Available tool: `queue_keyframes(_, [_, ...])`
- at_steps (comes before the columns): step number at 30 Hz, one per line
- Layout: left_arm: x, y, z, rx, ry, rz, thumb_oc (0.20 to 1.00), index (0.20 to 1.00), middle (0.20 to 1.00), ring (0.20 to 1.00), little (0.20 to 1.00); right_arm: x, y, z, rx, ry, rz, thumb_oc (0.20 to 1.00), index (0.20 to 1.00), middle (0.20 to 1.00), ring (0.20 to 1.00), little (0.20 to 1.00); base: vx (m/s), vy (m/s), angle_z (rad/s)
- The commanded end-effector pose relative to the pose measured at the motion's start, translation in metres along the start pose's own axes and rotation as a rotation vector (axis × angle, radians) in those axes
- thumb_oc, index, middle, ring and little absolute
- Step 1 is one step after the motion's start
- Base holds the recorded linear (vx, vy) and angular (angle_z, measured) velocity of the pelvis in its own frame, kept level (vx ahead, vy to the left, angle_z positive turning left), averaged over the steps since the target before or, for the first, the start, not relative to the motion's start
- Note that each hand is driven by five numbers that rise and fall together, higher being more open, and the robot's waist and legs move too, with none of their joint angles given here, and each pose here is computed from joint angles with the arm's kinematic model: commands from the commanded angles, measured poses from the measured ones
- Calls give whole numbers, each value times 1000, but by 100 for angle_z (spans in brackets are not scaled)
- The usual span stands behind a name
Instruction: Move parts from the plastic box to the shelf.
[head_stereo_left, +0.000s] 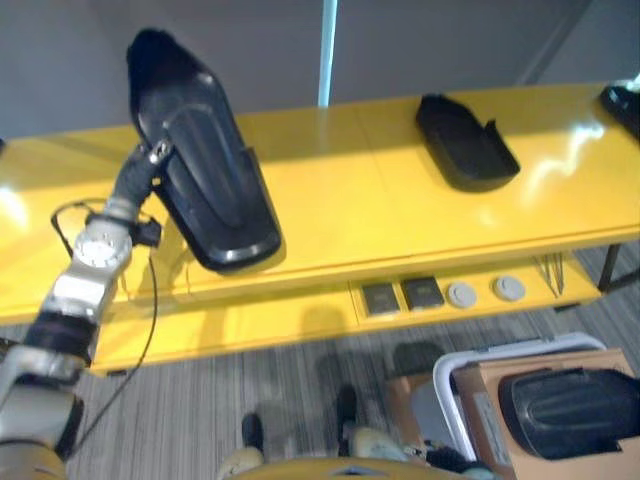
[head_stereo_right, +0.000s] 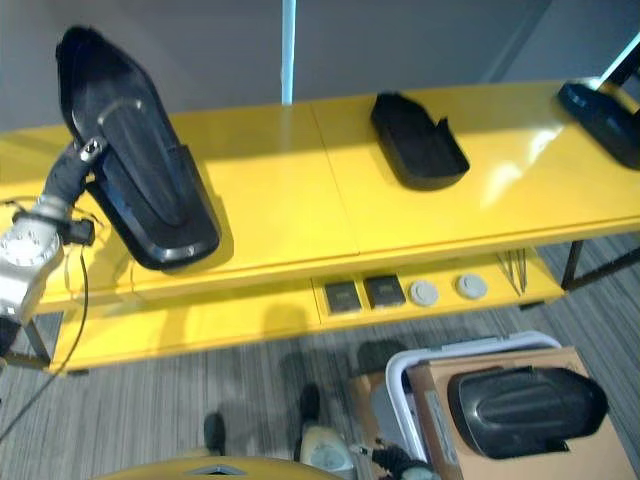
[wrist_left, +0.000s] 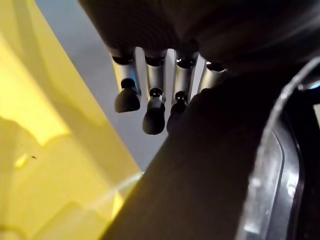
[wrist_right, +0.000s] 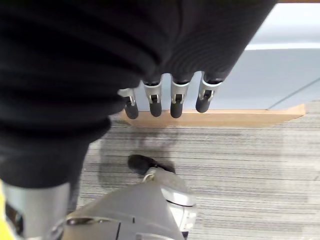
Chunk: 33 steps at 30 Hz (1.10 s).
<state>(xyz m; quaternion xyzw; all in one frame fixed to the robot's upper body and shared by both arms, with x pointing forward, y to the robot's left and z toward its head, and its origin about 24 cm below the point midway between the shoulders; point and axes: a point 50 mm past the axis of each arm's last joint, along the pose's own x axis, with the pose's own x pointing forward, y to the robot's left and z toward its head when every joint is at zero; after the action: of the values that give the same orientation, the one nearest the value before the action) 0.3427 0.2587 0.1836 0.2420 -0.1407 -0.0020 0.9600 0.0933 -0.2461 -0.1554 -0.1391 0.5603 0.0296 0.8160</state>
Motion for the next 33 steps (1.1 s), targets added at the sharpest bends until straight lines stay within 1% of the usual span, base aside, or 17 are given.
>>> queue_keyframes(1, [33,41,57,31,-154,105,200,200,200,200,200,5,20,23,-129,-48,67,1000,1000,1000,1000,1000,-66,4,2])
queue_keyframes(3, [42,43,62,32,-146,114,200,200,200,200,200,7,22,32,-136,-66,65,1000,1000,1000,1000,1000,-46,3,0])
queue_keyframes(7, [55,45,68,144,-111,126,200,200,200,200,200,9,28,54,-150,-110,65,1000,1000,1000,1000,1000,1,0,-2])
queue_keyframes(12, [58,45,68,217,-90,135,200,200,200,200,200,9,27,62,-118,-138,61,1000,1000,1000,1000,1000,13,-5,-1])
queue_keyframes(13, [61,49,67,256,-66,150,200,200,200,200,200,10,27,65,-108,-143,59,1000,1000,1000,1000,1000,0,0,0])
queue_keyframes(17, [64,54,66,312,-31,149,200,200,200,200,200,10,26,67,-94,-148,56,1000,1000,1000,1000,1000,0,0,0])
queue_keyframes(18, [66,57,66,330,-14,164,388,388,388,388,388,10,26,68,-87,-149,57,1000,1000,1000,1000,1000,0,0,0])
queue_keyframes(19, [66,57,66,331,-14,164,485,485,485,485,485,10,26,68,-87,-149,57,1000,1000,1000,1000,1000,0,0,0])
queue_keyframes(20, [68,62,68,377,5,179,1000,1000,1000,1000,1000,10,27,68,-75,-144,63,1000,1000,1000,1000,1000,0,0,0])
queue_keyframes(22, [69,63,70,366,4,189,1000,1000,1000,1000,1000,10,28,67,-80,-141,65,1000,1000,1000,1000,1000,0,0,0])
queue_keyframes(25, [72,66,74,413,14,189,1000,1000,1000,1000,1000,10,31,68,-98,-140,74,1000,1000,1000,1000,1000,0,0,0])
queue_keyframes(28, [77,65,82,461,2,216,1000,1000,1000,1000,1000,10,36,72,-213,-160,88,1000,1000,1000,1000,1000,5,-12,0])
queue_keyframes(31, [79,63,85,460,-6,227,1000,1000,1000,1000,1000,10,37,73,-207,-166,87,1000,1000,1000,1000,1000,0,0,0])
queue_keyframes(33, [80,59,86,420,-23,245,1000,1000,1000,1000,1000,10,38,74,-198,-170,88,1000,1000,1000,1000,1000,0,0,0])
